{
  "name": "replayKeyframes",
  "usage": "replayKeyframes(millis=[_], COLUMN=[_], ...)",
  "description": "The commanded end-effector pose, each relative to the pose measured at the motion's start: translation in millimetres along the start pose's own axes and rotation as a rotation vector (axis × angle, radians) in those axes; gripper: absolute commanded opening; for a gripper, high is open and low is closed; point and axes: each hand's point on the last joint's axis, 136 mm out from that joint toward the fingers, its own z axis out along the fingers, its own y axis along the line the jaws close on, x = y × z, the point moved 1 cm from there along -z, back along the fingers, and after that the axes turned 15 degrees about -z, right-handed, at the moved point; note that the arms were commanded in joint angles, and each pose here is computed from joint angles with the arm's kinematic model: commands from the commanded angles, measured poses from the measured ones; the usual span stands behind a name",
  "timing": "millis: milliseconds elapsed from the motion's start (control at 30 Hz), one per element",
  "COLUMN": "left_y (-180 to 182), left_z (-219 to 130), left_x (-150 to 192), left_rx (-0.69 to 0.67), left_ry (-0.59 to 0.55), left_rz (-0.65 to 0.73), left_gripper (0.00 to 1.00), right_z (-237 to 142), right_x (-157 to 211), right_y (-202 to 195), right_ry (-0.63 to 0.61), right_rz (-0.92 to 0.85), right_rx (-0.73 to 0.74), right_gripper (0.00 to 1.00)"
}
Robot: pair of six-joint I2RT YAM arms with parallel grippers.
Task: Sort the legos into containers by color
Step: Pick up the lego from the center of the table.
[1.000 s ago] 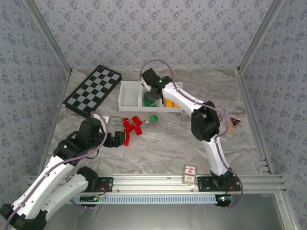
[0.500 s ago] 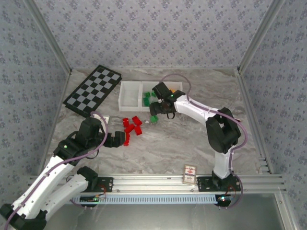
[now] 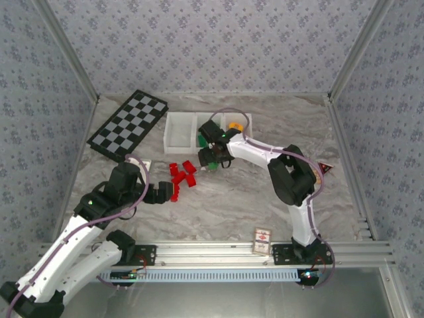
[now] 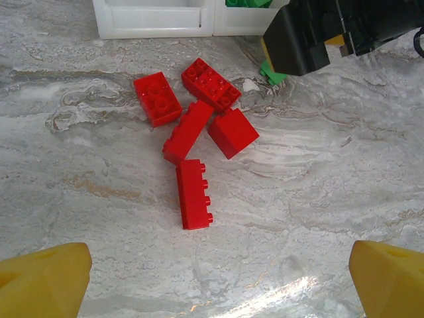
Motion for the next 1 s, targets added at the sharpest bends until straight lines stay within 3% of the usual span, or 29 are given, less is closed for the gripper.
replayKeyframes(millis=[0, 800, 900, 967], left_y=[-5, -5, -5, -5], left_z=[0, 0, 0, 0], left_x=[1, 1, 1, 1], left_rx=[0.03, 0.027, 0.027, 0.027], left_ry=[0.004, 0.006, 0.005, 0.007], left_rz=[0.003, 0.002, 0.002, 0.002], left_gripper=[1.0, 1.0, 1.0, 1.0], right_z=[7, 32, 34, 35], right_x=[6, 16, 19, 20], right_y=[4, 9, 11, 12], right_ry=[0.057, 0.178, 0.191, 0.202], right_rz=[-0.062, -0.187, -0.209, -0.22], right_rx=[0.031, 0.087, 0.099, 0.101], right_gripper=[0.82, 0.63, 0.59, 0.5])
